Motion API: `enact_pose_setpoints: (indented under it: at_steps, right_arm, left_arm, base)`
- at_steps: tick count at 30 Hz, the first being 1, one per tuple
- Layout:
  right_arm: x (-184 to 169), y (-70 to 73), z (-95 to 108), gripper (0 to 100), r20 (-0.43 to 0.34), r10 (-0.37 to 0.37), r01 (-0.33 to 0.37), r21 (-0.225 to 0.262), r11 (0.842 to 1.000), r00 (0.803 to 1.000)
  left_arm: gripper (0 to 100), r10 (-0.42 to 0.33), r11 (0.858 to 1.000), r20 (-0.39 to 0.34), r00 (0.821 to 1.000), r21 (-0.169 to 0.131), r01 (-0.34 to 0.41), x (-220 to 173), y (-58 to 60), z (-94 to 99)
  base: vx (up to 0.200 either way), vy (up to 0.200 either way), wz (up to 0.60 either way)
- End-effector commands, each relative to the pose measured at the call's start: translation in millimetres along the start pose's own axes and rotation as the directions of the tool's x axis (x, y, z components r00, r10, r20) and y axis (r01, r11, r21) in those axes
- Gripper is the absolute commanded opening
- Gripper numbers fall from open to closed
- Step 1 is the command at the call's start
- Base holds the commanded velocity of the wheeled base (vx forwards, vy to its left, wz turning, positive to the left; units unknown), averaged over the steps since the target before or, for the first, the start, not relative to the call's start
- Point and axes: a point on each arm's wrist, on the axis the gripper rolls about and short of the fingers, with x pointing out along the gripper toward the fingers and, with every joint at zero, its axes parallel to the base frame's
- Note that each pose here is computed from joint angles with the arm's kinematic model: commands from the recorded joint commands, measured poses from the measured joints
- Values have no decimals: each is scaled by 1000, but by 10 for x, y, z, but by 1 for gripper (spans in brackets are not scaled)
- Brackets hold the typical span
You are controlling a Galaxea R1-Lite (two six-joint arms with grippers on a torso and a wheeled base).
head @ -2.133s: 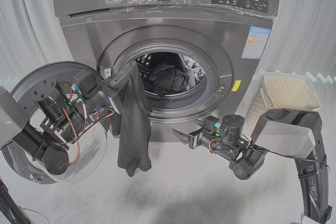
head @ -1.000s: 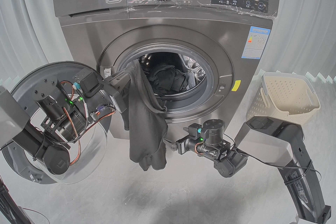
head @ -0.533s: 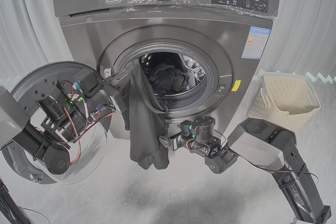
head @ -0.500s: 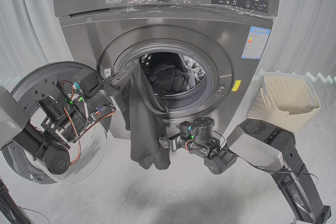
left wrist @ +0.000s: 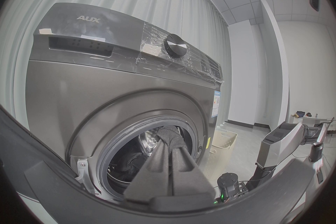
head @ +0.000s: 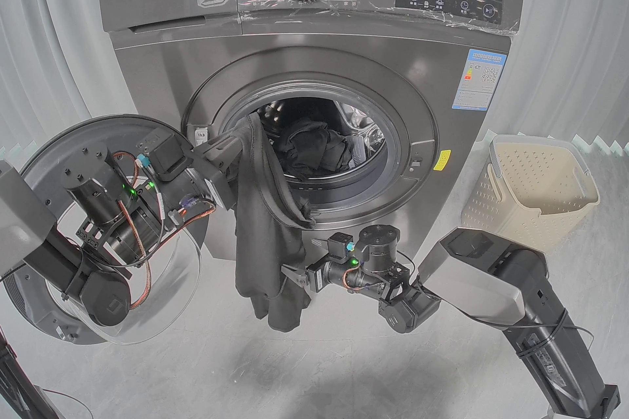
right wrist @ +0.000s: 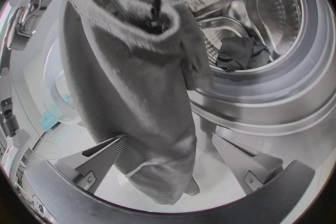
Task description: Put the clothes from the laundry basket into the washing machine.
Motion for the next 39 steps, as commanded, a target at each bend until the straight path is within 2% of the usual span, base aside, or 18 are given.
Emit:
enact_pose_setpoints:
  at_steps: [1,15,24,28,33,34,39]
  right_arm:
    - [-10,-38,-23,100,14,16,-16,-6,1000,1000]
    - [94,-41,-111,100,24,20,-19,-8,1000,1000]
    - [155,-23,-42,100,51,32,-31,-18,999,998]
    - [176,29,-54,100,58,83,-81,-24,996,995]
    - [190,66,-105,100,55,101,-100,-23,995,993]
    - [194,73,-108,0,56,102,-101,-26,995,993]
    - [232,50,-66,0,90,109,-106,-38,994,990]
  left_arm:
    - [0,2,1000,-6,1000,-1,-2,2,5,-21]
    - [0,-3,1000,-5,1000,-2,3,6,-9,-21]
    - [0,-3,1000,-2,1000,-3,3,4,-9,-10]
    - [0,-3,1000,-2,1000,-3,3,4,-9,-10]
    - [0,-3,1000,-2,1000,-3,3,4,-9,-10]
    - [0,-3,1000,-2,1000,-3,3,4,-9,-10]
    - [0,-3,1000,-2,1000,-3,3,4,-9,-10]
  base:
    - [0,0,0]
    - [0,0,0]
    - [0,0,0]
    - [0,0,0]
    - [0,0,0]
    - [0,0,0]
    - [0,0,0]
